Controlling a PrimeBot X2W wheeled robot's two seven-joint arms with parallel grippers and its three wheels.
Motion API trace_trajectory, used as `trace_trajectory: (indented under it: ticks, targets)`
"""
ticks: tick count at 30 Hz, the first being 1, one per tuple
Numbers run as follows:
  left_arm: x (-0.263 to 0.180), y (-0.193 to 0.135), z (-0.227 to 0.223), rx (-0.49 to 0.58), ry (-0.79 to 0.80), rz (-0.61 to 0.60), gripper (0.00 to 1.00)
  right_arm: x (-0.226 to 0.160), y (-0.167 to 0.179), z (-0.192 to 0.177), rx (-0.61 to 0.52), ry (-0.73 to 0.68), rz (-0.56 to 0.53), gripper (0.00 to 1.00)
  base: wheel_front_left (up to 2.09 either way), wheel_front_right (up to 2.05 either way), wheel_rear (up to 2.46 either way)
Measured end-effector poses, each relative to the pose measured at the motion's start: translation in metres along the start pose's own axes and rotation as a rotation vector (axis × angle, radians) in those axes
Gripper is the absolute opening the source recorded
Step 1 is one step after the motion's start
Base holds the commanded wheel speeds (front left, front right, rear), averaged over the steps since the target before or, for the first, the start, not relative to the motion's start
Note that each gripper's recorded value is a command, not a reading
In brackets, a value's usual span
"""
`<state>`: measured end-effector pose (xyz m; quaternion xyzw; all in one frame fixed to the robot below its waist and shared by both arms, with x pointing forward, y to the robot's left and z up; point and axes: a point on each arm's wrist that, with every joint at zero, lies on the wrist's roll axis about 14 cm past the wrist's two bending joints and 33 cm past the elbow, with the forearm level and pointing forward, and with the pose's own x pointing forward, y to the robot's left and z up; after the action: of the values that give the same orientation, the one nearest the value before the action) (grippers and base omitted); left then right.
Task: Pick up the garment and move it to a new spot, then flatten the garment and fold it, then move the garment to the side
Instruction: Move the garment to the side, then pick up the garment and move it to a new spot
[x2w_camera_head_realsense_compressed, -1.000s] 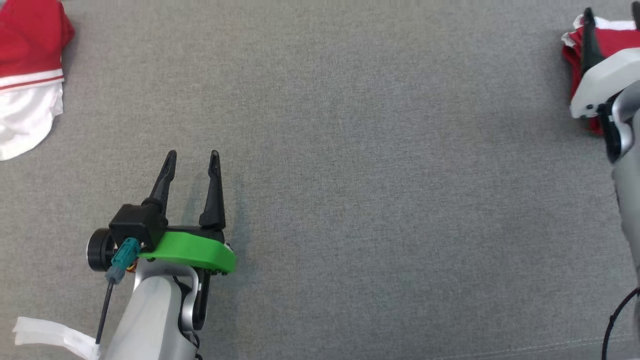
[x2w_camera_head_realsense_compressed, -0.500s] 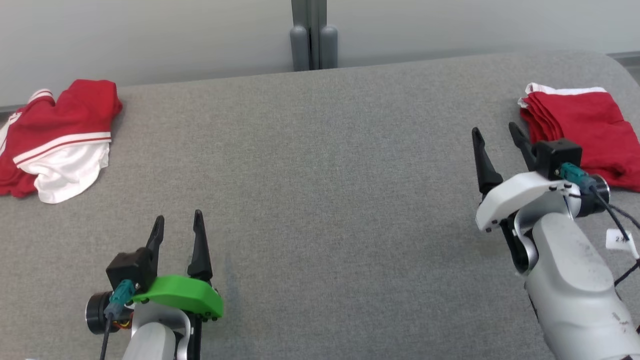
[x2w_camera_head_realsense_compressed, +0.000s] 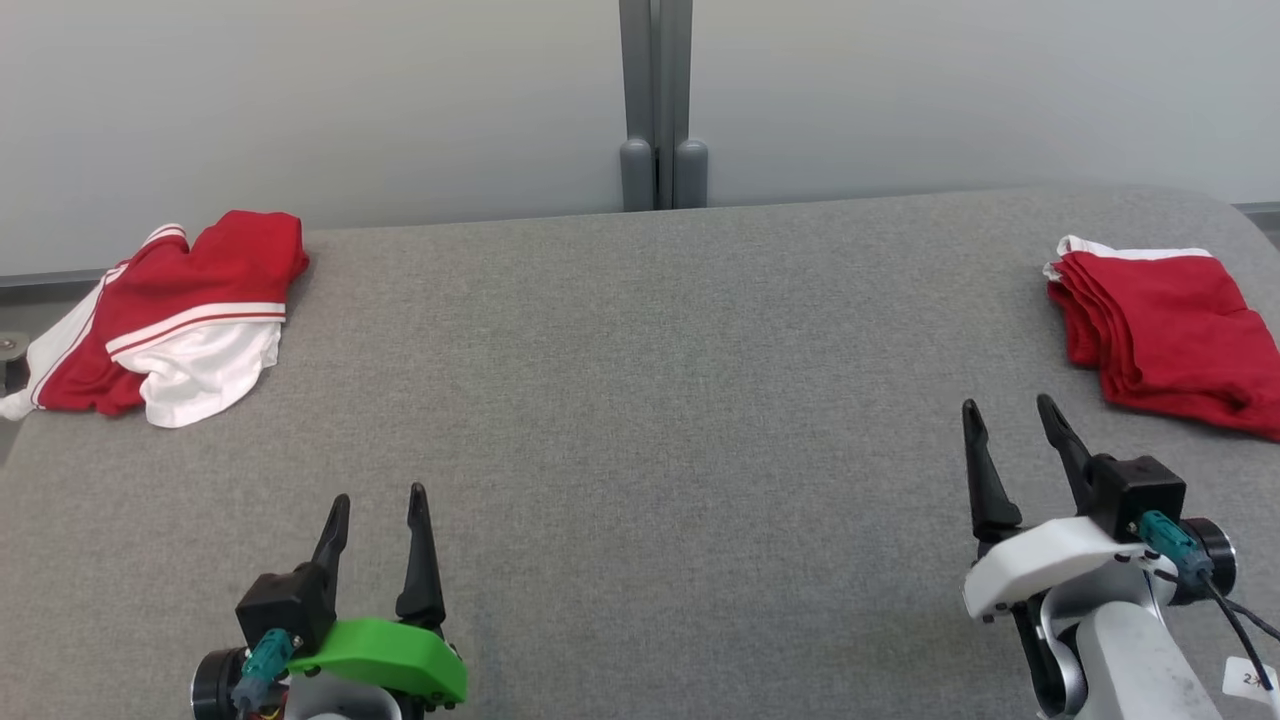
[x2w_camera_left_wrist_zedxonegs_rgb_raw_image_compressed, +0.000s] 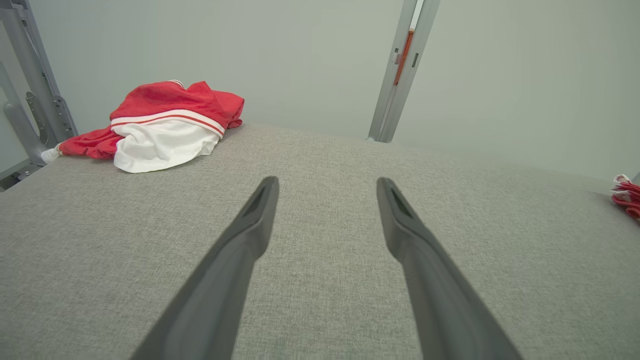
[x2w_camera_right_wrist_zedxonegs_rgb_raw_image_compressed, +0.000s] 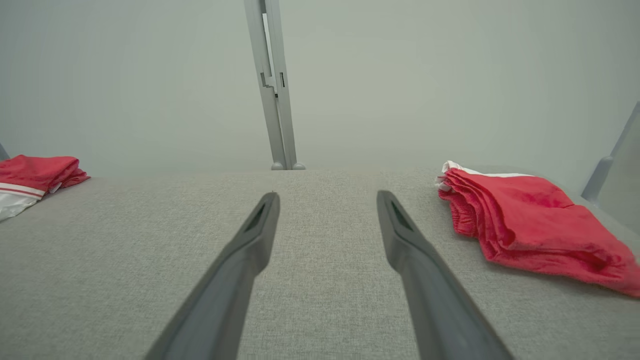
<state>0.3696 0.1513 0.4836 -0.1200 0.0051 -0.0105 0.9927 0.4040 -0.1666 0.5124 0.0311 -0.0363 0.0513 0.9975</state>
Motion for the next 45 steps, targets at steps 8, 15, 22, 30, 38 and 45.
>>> trace_trajectory:
  ticks: [8,15,22,30,38,45]
  targets:
    - [-0.005,-0.001,-0.004,-0.004,0.011,0.001,1.00,-0.019,0.008,-0.011,0.070,0.019,0.008,1.00,0.00,0.00,0.00]
    - [-0.006,-0.005,-0.007,-0.002,0.021,-0.010,1.00,-0.023,0.010,-0.012,0.078,0.022,0.012,1.00,0.00,0.00,0.00]
    - [-0.009,-0.003,-0.007,-0.002,0.021,-0.006,1.00,-0.025,0.012,-0.015,0.079,0.030,0.017,1.00,0.00,0.00,0.00]
    - [-0.018,0.013,-0.003,0.000,0.007,0.044,1.00,-0.016,0.034,-0.015,0.083,0.031,0.082,1.00,0.00,0.00,0.00]
    - [-0.041,0.058,0.009,0.012,-0.031,0.188,1.00,0.003,0.079,-0.018,0.099,0.041,0.212,1.00,0.00,0.00,0.00]
    - [-0.073,0.101,0.019,0.011,-0.069,0.337,1.00,0.018,0.131,-0.023,0.113,0.057,0.354,1.00,0.00,0.00,0.00]
